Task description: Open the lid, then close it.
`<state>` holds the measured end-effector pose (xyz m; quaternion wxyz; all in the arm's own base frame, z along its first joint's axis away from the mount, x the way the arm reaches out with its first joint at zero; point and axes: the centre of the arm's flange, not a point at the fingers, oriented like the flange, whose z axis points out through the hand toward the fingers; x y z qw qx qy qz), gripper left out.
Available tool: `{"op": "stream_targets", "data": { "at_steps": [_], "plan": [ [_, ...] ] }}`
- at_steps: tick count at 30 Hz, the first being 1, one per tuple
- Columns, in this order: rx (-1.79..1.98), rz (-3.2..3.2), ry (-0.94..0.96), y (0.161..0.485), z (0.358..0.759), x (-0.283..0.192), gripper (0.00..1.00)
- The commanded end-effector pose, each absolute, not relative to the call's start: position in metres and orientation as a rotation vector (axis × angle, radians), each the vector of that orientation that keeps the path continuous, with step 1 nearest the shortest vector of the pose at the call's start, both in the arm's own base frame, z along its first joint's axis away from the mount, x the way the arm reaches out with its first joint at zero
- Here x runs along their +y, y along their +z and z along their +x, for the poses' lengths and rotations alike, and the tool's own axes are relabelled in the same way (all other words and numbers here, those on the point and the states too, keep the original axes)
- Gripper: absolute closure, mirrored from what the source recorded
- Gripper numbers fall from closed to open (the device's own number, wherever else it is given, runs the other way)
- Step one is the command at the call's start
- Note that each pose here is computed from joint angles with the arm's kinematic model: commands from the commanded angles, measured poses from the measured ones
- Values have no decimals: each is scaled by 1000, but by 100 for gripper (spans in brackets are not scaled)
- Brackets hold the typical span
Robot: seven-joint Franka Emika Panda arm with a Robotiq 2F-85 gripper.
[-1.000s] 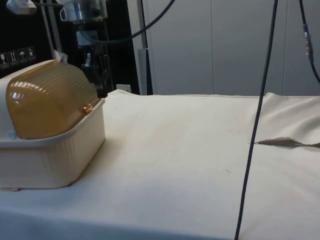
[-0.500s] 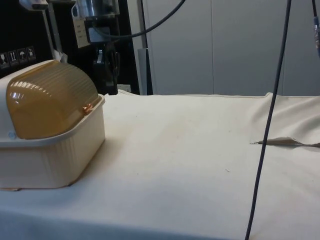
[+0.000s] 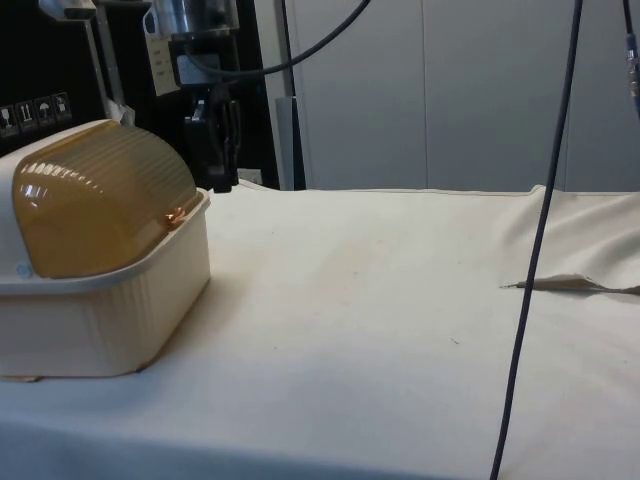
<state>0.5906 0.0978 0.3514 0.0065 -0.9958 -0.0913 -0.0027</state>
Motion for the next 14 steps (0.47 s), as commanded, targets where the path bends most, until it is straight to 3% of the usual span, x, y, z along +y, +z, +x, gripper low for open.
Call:
{"op": "stream_targets", "data": {
  "at_steps": [1,4,7,10,11,14],
  "plan": [
    [-285,-3115,-11,352,591,98,65],
    [-286,-3115,-10,352,591,98,56],
    [-286,-3115,-10,352,591,98,35],
    [-286,-3115,-8,351,591,98,21],
    [-286,-3115,-10,352,591,98,21],
    [-286,-3115,-8,351,591,98,2]
  ]
}}
